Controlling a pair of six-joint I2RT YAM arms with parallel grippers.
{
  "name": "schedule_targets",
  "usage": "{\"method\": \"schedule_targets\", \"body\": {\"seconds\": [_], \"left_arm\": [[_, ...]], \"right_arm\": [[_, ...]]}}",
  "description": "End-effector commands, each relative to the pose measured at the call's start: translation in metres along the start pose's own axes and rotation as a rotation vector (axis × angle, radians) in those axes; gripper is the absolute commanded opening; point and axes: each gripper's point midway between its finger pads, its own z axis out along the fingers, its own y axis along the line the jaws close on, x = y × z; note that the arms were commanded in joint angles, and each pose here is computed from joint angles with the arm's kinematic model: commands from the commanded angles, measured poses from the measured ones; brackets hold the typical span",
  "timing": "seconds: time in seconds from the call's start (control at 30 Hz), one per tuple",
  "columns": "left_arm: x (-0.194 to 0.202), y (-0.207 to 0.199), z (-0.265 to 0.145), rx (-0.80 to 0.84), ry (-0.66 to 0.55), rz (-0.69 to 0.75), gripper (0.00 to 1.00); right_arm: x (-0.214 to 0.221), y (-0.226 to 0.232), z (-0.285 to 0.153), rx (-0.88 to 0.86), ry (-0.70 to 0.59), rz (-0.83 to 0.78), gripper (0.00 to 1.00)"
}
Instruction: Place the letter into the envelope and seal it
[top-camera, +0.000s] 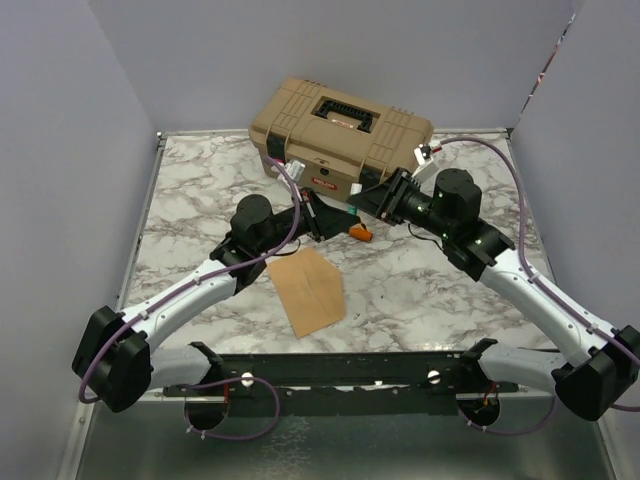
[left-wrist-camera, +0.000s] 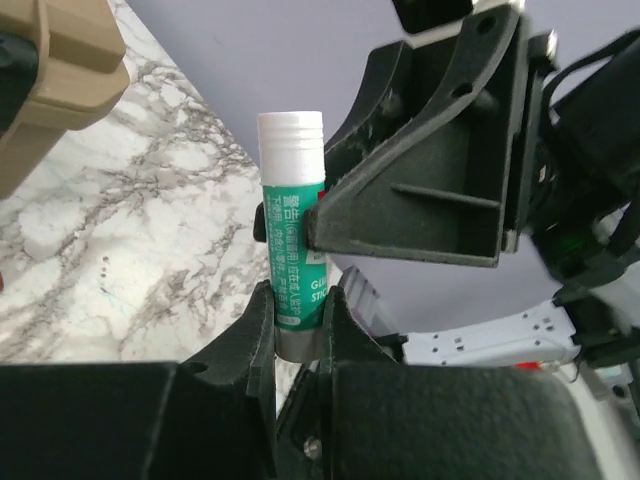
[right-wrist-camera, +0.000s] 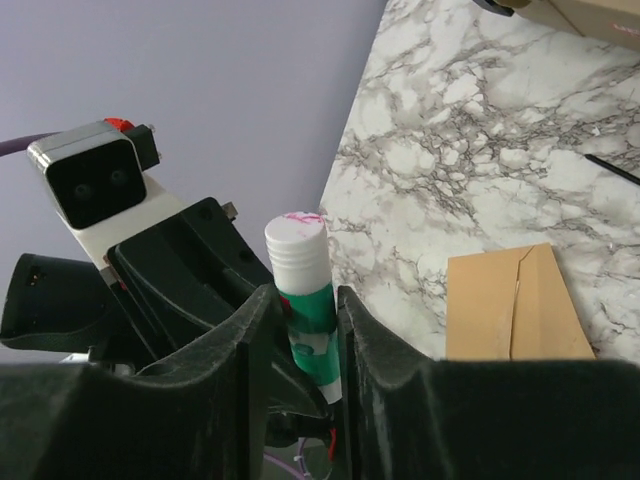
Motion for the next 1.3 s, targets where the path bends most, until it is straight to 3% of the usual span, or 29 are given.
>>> {"method": "schedule_targets", "body": {"seconds": [0.0,0.1,0.2,0.5,0.77,0.97,1.03,1.07,1.17,1.27], "left_arm": [[0.008,-0.009,-0.009,0.04,0.095,0.243,0.0],[0.019,-0.002,-0.017,0.032,0.176,0.37,0.0],[0.027,-0.002,-0.024,0.051,0.244,0.456,0.0],[0.03,-0.014,-0.03,0.13,0.295,0.558,0.0],[0.031,-0.014,-0.028,0.14,0.312,0.57,0.0],[0.028,-0.012,-0.027,0.11,0.309,0.557,0.0],[0.023,-0.008,-0.024,0.066,0.291,0.529,0.0],[0.02,-0.009,-0.022,0.057,0.284,0.521,0.03],[0.016,-0.005,-0.016,0.039,0.28,0.51,0.25],[0.018,0.0,-0.009,0.039,0.297,0.502,0.32]], "right_arm": [[-0.003,0.016,-0.013,0.03,0.055,-0.043,0.43],[-0.002,0.009,-0.016,0.109,0.106,-0.071,0.6],[0.001,0.004,-0.019,0.153,0.156,-0.114,0.68],[0.015,0.001,-0.028,0.199,0.296,-0.153,0.64],[0.028,0.01,-0.032,0.141,0.37,-0.126,0.43],[0.02,0.014,-0.032,0.111,0.33,-0.122,0.06],[0.019,0.016,-0.03,0.097,0.329,-0.122,0.0],[0.02,0.017,-0.029,0.087,0.333,-0.121,0.0],[0.025,0.018,-0.026,0.063,0.354,-0.105,0.0],[0.028,0.018,-0.023,0.047,0.369,-0.096,0.0]]}}
